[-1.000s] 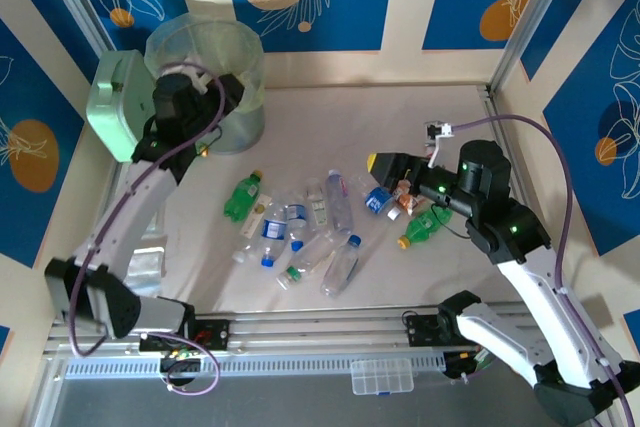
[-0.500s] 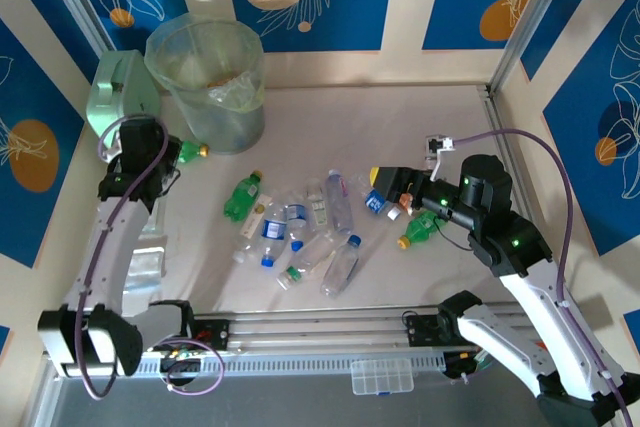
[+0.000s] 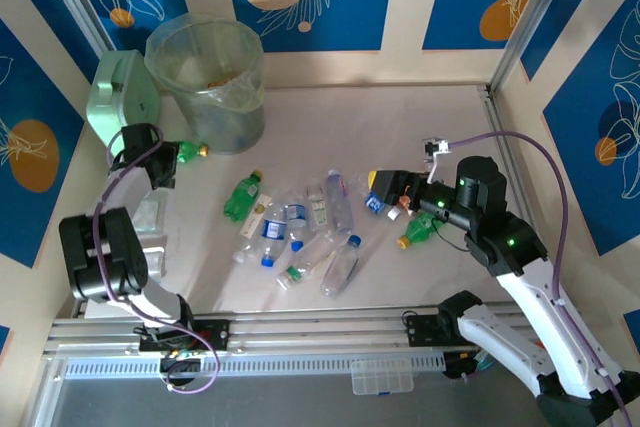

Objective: Put the plastic bottles in the bin

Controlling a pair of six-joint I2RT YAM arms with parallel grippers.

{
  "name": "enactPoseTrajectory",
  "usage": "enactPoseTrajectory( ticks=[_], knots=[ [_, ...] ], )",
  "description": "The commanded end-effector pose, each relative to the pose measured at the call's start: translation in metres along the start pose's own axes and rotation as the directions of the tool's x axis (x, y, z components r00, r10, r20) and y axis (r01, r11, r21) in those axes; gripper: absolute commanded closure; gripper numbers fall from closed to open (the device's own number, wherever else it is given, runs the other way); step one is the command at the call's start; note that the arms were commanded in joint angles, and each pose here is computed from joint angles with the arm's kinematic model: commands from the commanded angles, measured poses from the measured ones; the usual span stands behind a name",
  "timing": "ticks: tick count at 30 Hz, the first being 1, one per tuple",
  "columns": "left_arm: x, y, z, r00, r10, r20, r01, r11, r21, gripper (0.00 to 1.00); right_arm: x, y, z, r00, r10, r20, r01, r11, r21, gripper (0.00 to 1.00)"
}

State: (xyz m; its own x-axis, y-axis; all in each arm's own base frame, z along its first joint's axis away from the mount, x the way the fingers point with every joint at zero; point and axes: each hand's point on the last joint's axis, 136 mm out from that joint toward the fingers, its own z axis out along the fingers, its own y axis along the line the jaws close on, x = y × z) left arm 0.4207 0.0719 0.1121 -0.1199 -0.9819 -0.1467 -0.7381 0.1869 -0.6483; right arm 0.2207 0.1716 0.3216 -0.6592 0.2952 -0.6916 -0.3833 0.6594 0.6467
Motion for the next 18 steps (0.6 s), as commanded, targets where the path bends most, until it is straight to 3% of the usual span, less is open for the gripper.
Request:
enactPoseTrajectory(
  ticks=[1, 6, 18],
  knots=[
    [-0.013, -0.041, 0.002, 1.000, 0.028, 0.005, -0.028, 0.994, 0.102, 0.23, 0.012, -0.006, 0.013, 0.998, -0.003, -0.057, 0.002, 1.000, -0.016, 0.04],
    [-0.022, -0.046, 0.020, 0.999, 0.028, 0.025, -0.030, 0.996, 0.079, 0.06, 0.022, -0.015, 0.027, 0.995, 0.026, -0.099, -0.028, 0.999, -0.020, 0.04],
    [-0.027, -0.048, 0.065, 0.999, -0.047, -0.013, 0.046, 0.999, -0.022, 0.06, 0.022, -0.034, 0.046, 0.991, 0.070, -0.114, -0.067, 0.997, 0.027, 0.04]
  ],
)
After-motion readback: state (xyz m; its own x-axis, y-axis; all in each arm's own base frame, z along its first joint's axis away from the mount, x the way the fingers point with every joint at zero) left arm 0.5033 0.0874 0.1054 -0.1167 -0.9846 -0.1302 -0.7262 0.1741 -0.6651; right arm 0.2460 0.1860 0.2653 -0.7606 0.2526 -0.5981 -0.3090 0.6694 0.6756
